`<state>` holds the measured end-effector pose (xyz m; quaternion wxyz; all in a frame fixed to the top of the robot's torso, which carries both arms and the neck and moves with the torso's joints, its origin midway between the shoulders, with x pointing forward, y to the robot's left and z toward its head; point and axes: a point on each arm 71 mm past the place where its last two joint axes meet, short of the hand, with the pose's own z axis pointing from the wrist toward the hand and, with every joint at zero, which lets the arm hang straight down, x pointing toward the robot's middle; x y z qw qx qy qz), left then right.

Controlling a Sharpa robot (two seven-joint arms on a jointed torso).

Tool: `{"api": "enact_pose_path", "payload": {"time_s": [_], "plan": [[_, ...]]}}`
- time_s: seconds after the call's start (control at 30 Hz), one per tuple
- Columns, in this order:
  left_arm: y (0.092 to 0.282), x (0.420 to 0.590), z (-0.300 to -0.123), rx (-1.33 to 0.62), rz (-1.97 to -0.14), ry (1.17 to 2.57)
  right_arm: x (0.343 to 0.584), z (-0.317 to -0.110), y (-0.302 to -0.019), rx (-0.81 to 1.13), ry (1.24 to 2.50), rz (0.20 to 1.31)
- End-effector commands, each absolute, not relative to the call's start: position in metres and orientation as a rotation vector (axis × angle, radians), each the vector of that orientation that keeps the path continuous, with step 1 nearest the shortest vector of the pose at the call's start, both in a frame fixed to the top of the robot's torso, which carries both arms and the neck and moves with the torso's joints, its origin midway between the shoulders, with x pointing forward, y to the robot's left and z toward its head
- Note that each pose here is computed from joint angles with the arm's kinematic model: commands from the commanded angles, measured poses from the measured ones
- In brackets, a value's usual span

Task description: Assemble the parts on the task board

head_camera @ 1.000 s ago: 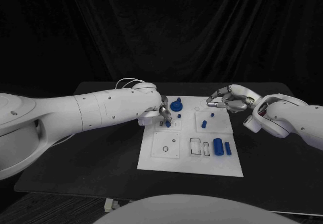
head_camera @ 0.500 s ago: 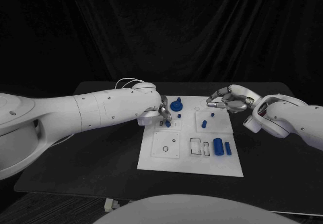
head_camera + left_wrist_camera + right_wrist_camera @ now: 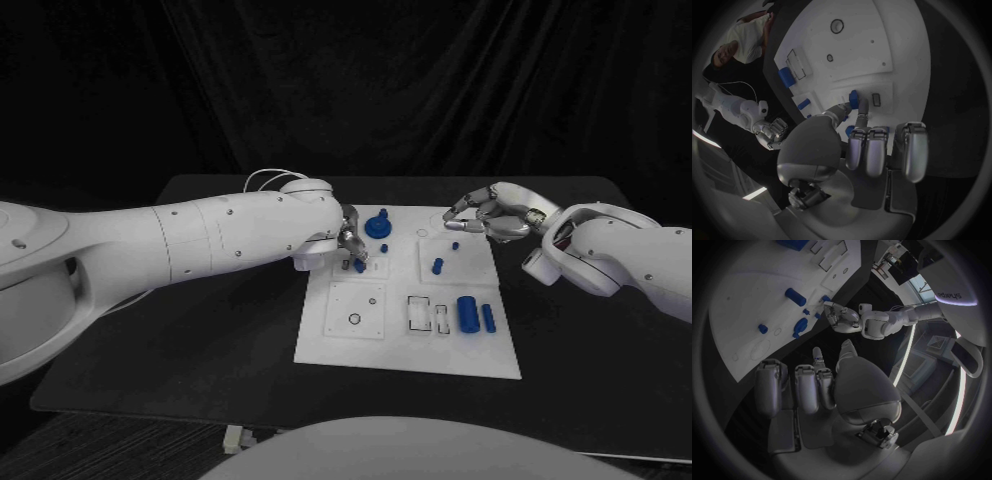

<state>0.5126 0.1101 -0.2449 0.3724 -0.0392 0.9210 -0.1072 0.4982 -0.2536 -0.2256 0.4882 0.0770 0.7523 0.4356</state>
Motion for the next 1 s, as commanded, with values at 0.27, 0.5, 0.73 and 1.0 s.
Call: {"api": "enact_pose_path", "payload": {"time_s": [0.27,0.5,0.73,1.0], "plan": [[0.1136,0.5115,-0.2455,-0.133,-0.284,2.326,0.4979,-0.227,-0.2552,0.19,1.827,1.051],[0.1144,0.5112,-0.2435,-0.148,-0.303,2.296,0.4978,-0.2272,-0.2551,0.188,1.82,1.053],[0.1155,0.5103,-0.2413,-0.15,-0.317,2.262,0.4975,-0.2269,-0.2556,0.188,1.809,1.053],[0.1176,0.51,-0.2379,-0.171,-0.36,2.208,0.4962,-0.2299,-0.2563,0.191,1.812,1.052]]}}
